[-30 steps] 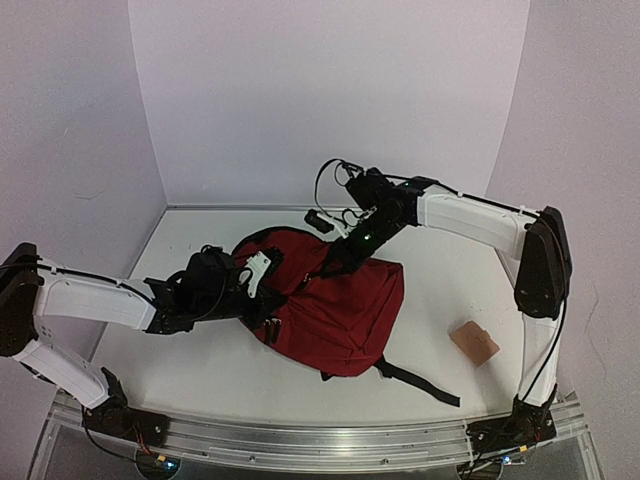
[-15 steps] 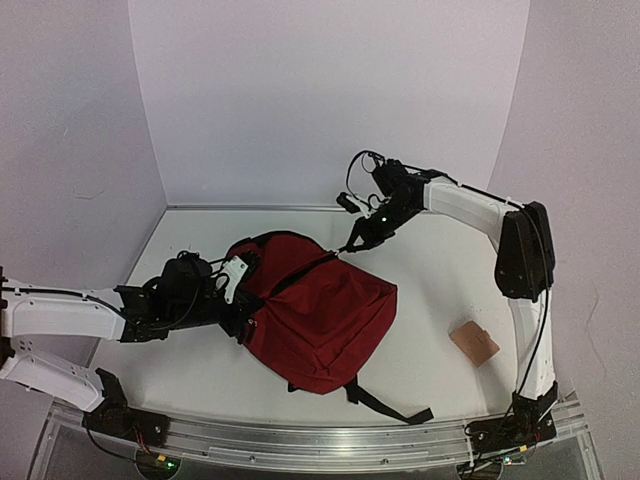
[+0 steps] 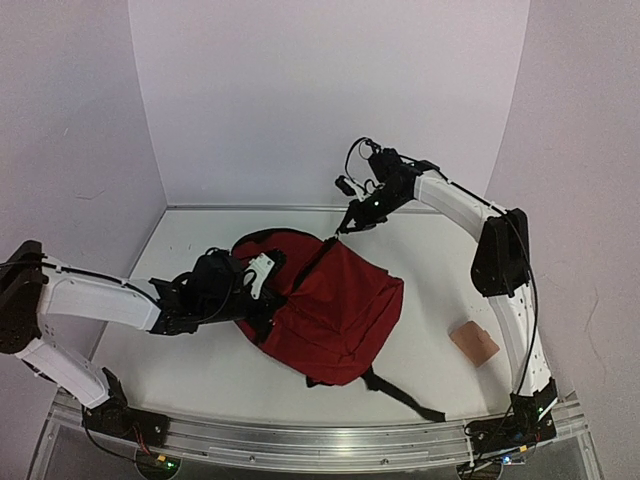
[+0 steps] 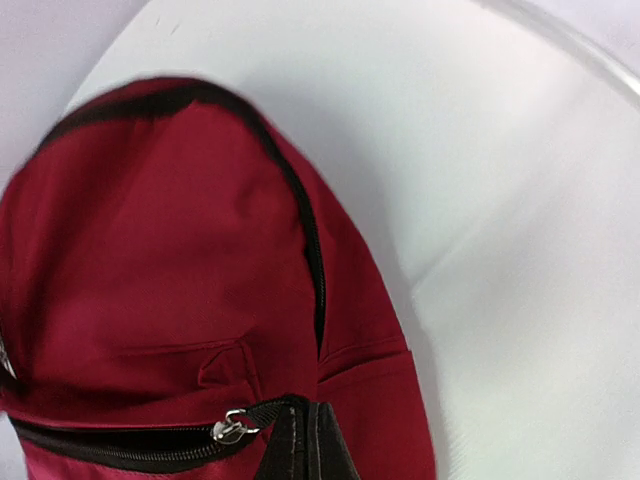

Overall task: Pack the student bag
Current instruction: Unzip the student bag at the center of the board.

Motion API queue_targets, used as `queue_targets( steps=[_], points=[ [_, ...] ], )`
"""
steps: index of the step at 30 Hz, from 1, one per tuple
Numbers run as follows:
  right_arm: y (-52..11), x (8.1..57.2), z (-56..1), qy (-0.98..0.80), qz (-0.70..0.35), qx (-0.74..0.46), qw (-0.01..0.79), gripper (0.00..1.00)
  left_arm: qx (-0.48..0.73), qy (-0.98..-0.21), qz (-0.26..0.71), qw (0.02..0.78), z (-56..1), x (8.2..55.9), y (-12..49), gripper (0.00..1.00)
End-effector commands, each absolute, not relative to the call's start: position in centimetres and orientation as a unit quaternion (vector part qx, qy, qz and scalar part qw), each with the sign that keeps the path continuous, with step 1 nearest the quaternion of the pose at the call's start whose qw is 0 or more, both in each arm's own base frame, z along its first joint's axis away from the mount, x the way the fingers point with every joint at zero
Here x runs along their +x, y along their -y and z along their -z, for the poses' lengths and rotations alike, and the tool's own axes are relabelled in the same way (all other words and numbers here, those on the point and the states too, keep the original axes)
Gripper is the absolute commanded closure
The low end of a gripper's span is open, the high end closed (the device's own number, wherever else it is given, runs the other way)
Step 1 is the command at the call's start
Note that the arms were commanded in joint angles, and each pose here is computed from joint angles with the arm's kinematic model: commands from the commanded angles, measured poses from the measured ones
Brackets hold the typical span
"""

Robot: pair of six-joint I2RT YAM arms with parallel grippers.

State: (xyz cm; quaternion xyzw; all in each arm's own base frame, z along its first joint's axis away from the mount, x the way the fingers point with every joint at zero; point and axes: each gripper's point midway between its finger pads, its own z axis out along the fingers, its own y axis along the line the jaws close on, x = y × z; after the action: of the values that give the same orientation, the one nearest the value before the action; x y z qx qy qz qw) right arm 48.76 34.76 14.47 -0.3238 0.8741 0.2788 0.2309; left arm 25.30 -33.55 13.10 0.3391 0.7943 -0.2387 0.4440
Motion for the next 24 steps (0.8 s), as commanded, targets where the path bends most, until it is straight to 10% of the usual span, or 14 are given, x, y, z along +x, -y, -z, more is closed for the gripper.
queue_targets(
  steps=[1, 9, 14, 20, 24],
  points=[
    [-34.8, 53.0, -17.3, -0.868, -0.278, -0.281, 0.3, 1.0, 0.396, -0.769, 0.287, 0.411, -12.3, 23.0, 39.7, 1.0],
    [-36.6, 51.9, -19.7, -0.853, -0.296, -0.291, 0.317, 0.97, 0.419, -0.737, 0.332, 0.414, -13.4, 21.7, 44.7, 0.99],
    [-34.3, 50.3, -22.8, -0.852, -0.271, -0.3, 0.332, 0.57, 0.381, -0.754, 0.305, 0.439, -14.0, 22.9, 43.1, 0.85],
    [-26.1, 47.7, -25.3, -0.871, -0.238, -0.274, 0.33, 0.13, 0.34, -0.776, 0.282, 0.45, -16.0, 23.5, 40.9, 0.36],
    [-19.5, 42.9, -23.9, -0.896, -0.177, -0.287, 0.29, 0.02, 0.308, -0.785, 0.271, 0.464, -17.6, 24.1, 39.5, 0.01]
  ],
)
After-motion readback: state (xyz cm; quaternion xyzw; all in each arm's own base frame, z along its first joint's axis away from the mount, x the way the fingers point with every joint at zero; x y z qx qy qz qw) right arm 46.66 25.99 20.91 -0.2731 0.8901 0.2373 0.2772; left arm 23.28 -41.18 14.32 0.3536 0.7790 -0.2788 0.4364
